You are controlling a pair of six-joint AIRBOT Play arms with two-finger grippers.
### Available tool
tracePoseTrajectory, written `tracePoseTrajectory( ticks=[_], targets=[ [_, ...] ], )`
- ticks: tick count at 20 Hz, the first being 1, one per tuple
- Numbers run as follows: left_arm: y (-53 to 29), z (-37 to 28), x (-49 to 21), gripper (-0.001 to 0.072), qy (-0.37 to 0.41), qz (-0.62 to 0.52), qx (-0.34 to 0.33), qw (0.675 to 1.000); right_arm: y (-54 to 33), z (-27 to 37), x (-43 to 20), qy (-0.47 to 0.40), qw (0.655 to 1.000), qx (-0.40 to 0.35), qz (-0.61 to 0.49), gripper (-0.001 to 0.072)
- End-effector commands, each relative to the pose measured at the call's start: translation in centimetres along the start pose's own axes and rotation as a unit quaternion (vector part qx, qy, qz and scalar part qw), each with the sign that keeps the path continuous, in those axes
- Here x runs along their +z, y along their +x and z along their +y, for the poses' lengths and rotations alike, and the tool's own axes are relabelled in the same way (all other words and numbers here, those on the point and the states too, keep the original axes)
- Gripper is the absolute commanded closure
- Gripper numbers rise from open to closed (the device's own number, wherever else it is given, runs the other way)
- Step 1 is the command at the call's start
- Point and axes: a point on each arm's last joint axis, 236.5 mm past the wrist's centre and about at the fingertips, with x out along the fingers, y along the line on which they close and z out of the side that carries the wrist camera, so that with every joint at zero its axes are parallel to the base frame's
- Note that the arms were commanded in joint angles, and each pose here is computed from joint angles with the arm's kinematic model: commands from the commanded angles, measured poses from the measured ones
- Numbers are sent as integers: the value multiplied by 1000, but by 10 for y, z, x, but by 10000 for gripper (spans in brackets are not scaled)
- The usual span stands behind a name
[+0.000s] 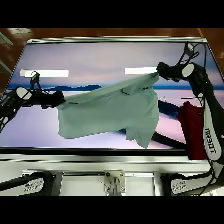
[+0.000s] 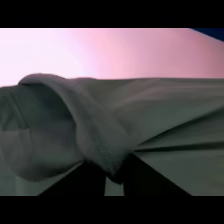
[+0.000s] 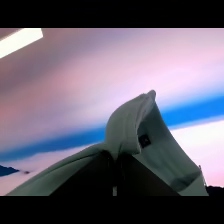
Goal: Fold the shirts.
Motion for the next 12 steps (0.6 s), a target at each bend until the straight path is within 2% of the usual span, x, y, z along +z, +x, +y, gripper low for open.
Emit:
tracePoseTrajectory(
  ticks=[1, 2, 3, 5, 7, 9, 12],
  targets=[
    [24, 8, -27, 208, -30, 69, -8, 997, 17, -10, -38, 20, 997, -8, 69, 619],
    [13, 18, -38, 43, -17, 106, 0, 994, 8, -14, -37, 10, 997, -12, 77, 384],
    [0, 33, -47, 43, -20, 143, 13, 989, -7, -21, -36, -21, 996, -18, 86, 16],
    [-35, 64, -63, 44, -30, 207, 25, 978, -43, -53, -30, -59, 991, -57, 105, 21],
    [-68, 84, -79, 43, -40, 237, 16, 971, -83, -95, -44, -56, 980, -103, 163, 23],
    [-86, 100, -102, 35, -69, 241, 15, 968, -112, -123, -76, -44, 963, -89, 250, 22],
    [-76, 105, -155, 30, -99, 250, 1, 963, -126, -134, -117, 42, 949, -29, 312, 22]
  ],
)
